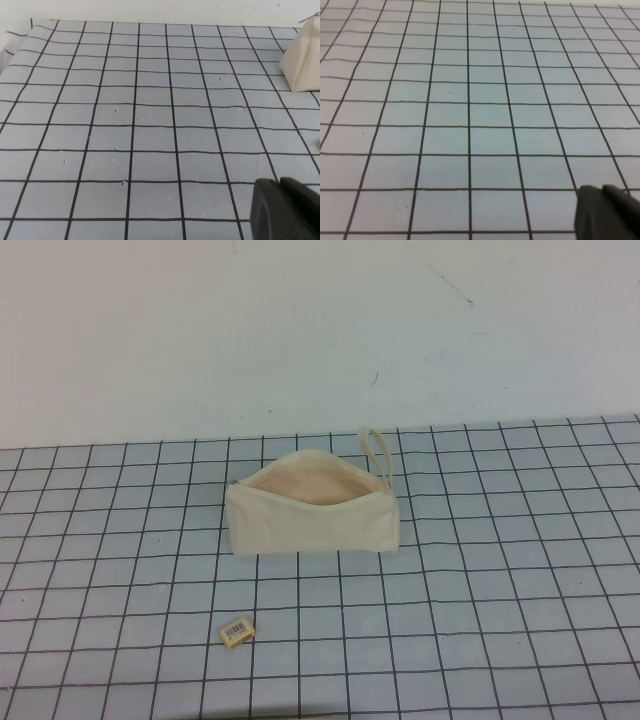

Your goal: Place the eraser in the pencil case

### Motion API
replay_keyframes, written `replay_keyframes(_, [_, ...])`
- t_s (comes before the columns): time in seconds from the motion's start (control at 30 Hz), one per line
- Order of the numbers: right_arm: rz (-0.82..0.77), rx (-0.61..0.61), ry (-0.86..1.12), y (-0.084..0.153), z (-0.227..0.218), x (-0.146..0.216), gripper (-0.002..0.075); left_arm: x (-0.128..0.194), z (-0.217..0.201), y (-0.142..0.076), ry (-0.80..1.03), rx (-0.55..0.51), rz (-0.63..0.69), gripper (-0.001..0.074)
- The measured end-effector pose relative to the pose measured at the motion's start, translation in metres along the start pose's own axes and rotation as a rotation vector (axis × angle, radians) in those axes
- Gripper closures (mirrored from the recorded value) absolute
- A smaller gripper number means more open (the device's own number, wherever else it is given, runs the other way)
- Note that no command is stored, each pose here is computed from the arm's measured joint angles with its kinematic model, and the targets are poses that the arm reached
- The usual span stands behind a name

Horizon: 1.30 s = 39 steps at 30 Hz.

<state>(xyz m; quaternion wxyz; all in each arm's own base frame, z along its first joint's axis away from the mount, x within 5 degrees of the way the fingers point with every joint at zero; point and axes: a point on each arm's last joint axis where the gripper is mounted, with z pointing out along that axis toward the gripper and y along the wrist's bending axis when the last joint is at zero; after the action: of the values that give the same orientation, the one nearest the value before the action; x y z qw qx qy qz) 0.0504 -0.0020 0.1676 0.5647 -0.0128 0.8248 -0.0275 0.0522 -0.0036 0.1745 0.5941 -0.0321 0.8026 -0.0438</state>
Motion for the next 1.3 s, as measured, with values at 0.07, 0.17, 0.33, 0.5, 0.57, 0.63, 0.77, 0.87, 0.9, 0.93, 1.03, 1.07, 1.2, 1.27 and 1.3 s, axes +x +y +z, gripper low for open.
replay_keyframes(0.07, [0.0,0.0,0.0,0.0,0.0,0.0,0.0725,0.0,0.0,0.0,0.0,0.0,0.0,0.0736])
replay_keyframes(0.17, [0.0,0.0,0.0,0.0,0.0,0.0,0.0726,0.0,0.0,0.0,0.0,0.0,0.0,0.0736])
replay_keyframes(0.33, [-0.01,0.0,0.0,0.0,0.0,0.0,0.0726,0.0,0.0,0.0,0.0,0.0,0.0,0.0736])
replay_keyframes(0.5, [-0.009,0.0,0.0,0.0,0.0,0.0,0.0726,0.0,0.0,0.0,0.0,0.0,0.0,0.0736])
replay_keyframes(0.57, [-0.009,0.0,0.0,0.0,0.0,0.0,0.0726,0.0,0.0,0.0,0.0,0.0,0.0,0.0736])
replay_keyframes(0.63, [-0.009,0.0,0.0,0.0,0.0,0.0,0.0726,0.0,0.0,0.0,0.0,0.0,0.0,0.0736])
replay_keyframes(0.77, [-0.009,0.0,0.0,0.0,0.0,0.0,0.0726,0.0,0.0,0.0,0.0,0.0,0.0,0.0736])
replay_keyframes(0.87, [-0.009,0.0,0.0,0.0,0.0,0.0,0.0726,0.0,0.0,0.0,0.0,0.0,0.0,0.0736])
replay_keyframes(0.9, [-0.009,0.0,0.0,0.0,0.0,0.0,0.0726,0.0,0.0,0.0,0.0,0.0,0.0,0.0736])
replay_keyframes(0.93, [-0.009,0.0,0.0,0.0,0.0,0.0,0.0726,0.0,0.0,0.0,0.0,0.0,0.0,0.0736])
replay_keyframes(1.03, [-0.009,0.0,0.0,0.0,0.0,0.0,0.0726,0.0,0.0,0.0,0.0,0.0,0.0,0.0736])
replay_keyframes(1.07, [-0.009,0.0,0.0,0.0,0.0,0.0,0.0726,0.0,0.0,0.0,0.0,0.0,0.0,0.0736])
replay_keyframes(1.2, [-0.009,0.0,0.0,0.0,0.0,0.0,0.0726,0.0,0.0,0.0,0.0,0.0,0.0,0.0738])
replay_keyframes(1.27, [-0.009,0.0,0.0,0.0,0.0,0.0,0.0726,-0.0009,0.0002,0.0001,-0.014,-0.001,0.0,0.0738])
replay_keyframes(1.3, [-0.009,0.0,0.0,0.0,0.0,0.0,0.0726,-0.0018,0.0004,0.0002,-0.029,-0.001,0.0,0.0737])
